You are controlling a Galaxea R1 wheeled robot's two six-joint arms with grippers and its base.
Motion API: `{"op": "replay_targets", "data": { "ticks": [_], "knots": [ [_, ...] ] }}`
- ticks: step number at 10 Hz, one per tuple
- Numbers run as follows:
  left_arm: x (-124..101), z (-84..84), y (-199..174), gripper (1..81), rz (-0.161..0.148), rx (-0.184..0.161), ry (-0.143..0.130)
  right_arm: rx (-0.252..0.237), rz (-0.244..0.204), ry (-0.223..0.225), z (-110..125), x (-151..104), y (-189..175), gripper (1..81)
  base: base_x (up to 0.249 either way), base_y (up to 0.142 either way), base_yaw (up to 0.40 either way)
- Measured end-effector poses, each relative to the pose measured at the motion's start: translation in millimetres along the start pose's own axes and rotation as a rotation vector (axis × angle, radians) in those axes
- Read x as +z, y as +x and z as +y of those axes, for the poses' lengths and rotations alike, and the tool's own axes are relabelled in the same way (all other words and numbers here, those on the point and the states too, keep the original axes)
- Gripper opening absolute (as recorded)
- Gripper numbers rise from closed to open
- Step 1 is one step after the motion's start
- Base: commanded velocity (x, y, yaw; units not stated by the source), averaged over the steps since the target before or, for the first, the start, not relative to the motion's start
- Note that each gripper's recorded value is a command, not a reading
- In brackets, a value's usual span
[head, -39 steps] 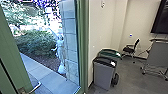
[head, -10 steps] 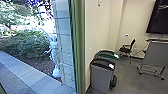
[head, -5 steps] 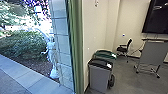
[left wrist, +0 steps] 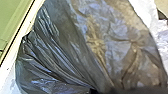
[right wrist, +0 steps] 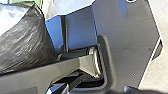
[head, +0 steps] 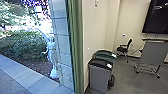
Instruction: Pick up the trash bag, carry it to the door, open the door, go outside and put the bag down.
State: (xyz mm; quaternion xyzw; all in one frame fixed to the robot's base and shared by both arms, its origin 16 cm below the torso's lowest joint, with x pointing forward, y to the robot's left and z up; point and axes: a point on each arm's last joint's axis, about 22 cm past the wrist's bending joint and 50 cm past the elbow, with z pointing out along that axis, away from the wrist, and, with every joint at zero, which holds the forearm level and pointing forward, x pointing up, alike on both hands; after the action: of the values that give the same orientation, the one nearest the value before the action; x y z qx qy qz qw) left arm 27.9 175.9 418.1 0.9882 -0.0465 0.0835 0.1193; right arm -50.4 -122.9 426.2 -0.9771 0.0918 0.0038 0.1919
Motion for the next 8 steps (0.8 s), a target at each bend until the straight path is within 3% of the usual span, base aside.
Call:
{"op": "replay_targets", "data": {
  "ticks": [8],
  "knots": [
    [-0.6,-4.1,0.0,1.0,0.003,0.001,0.007,-0.003,0.000,-0.001,1.2,-0.3,0.2,81.1,0.000,0.000,0.319]
  ]
}}
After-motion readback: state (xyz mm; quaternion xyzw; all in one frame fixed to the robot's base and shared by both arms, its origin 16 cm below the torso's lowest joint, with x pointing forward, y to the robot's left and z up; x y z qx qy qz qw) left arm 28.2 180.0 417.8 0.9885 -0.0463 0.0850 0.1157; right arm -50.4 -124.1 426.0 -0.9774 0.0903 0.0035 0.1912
